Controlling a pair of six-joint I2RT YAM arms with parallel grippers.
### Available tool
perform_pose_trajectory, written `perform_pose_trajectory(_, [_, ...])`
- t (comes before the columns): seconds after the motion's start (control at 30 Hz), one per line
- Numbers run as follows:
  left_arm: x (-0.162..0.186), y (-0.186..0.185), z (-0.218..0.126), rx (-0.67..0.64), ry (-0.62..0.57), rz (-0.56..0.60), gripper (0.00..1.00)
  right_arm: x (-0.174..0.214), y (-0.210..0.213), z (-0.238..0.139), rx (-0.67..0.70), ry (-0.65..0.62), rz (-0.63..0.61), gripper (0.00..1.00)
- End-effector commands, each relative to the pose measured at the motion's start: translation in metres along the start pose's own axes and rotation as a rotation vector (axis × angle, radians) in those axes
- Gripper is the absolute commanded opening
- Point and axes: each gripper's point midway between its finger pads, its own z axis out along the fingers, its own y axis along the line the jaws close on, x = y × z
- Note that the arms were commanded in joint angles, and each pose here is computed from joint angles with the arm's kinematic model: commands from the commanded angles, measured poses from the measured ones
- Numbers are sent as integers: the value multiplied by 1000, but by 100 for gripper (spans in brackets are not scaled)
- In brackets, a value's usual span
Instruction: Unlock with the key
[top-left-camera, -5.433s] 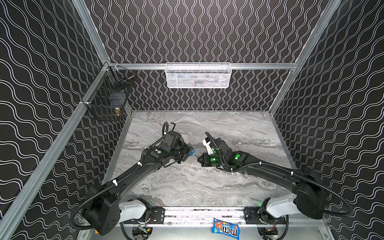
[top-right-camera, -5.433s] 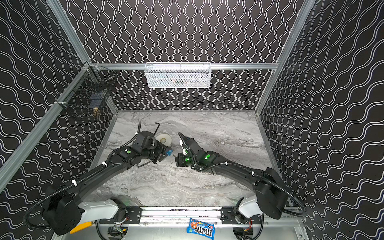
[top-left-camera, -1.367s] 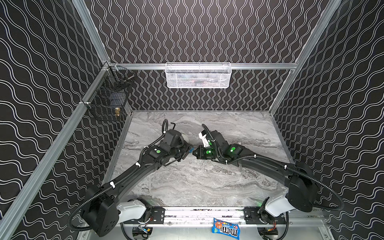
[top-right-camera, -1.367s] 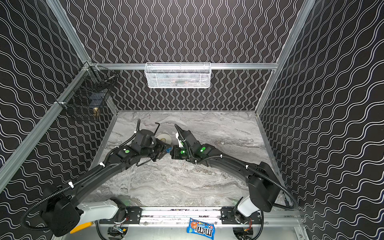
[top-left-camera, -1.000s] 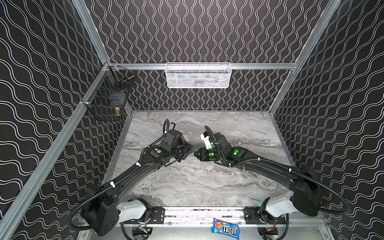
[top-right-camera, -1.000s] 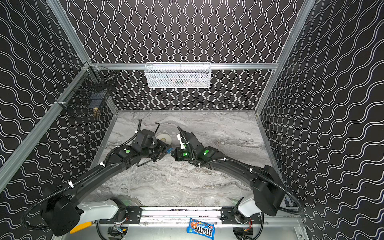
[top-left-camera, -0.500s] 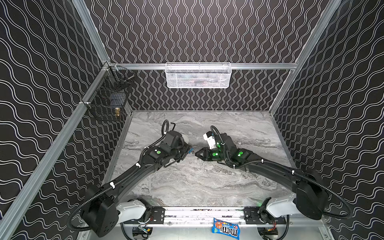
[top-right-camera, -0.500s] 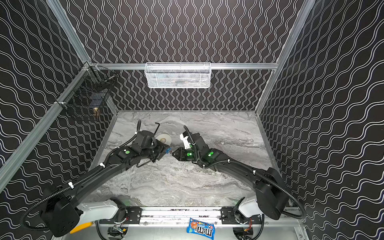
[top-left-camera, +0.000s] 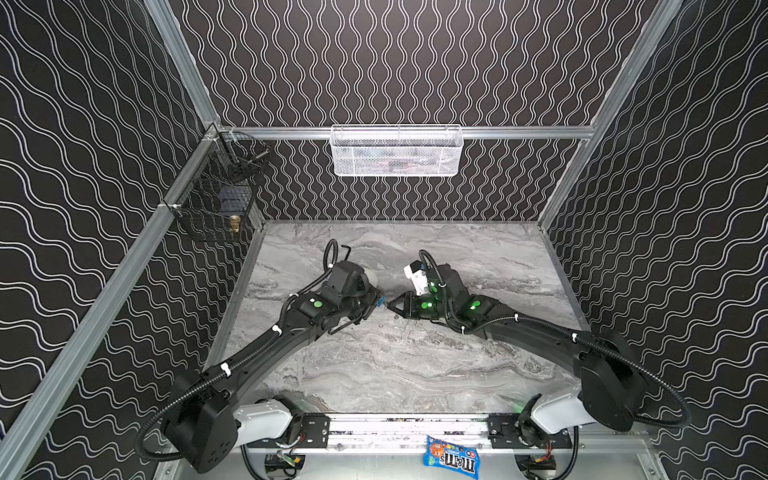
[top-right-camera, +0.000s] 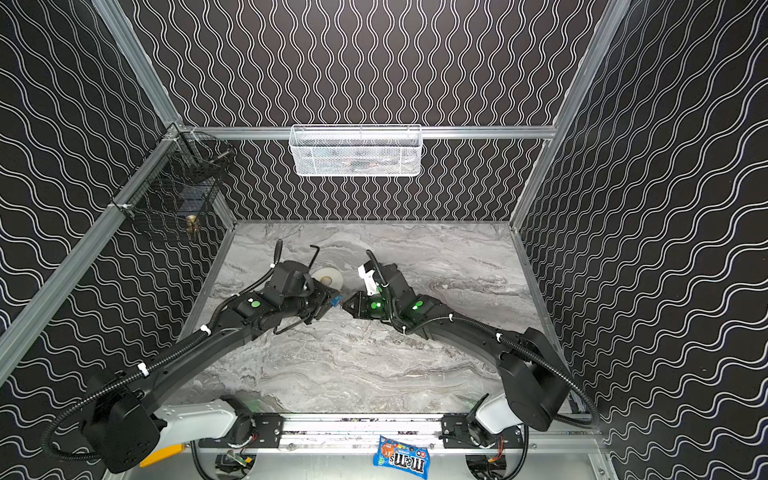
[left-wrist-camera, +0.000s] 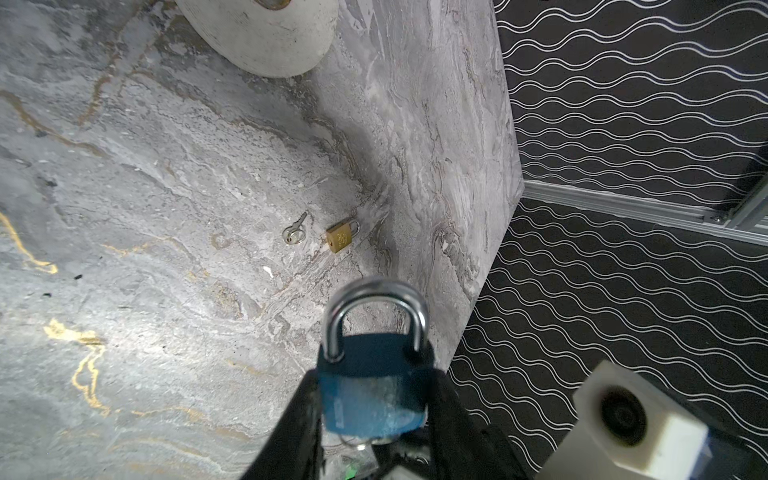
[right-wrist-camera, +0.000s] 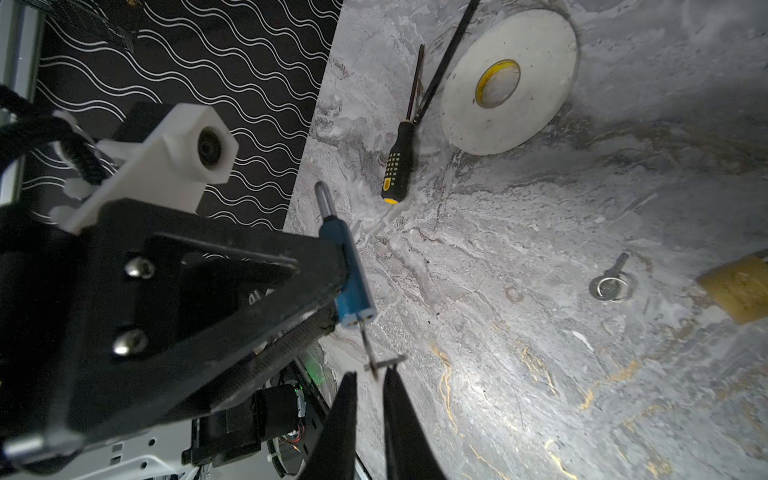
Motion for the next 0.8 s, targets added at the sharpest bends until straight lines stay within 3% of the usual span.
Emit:
perform_pose_trajectory(0.0, [0, -15, -2, 47, 6, 12, 3, -6, 7, 2, -26, -19, -5, 12])
perform_pose_trajectory(0.37, [17, -24, -4, 60, 75, 44, 1, -24, 20, 0, -38, -76, -44, 2])
perform_pose_trajectory(0.53, [27, -28, -8, 88, 115, 40, 1, -34, 22, 0, 0, -120, -58, 1])
perform_pose_trajectory(0.77, [20, -25, -8, 72, 80, 49, 1, -28, 26, -3, 13, -102, -94, 4])
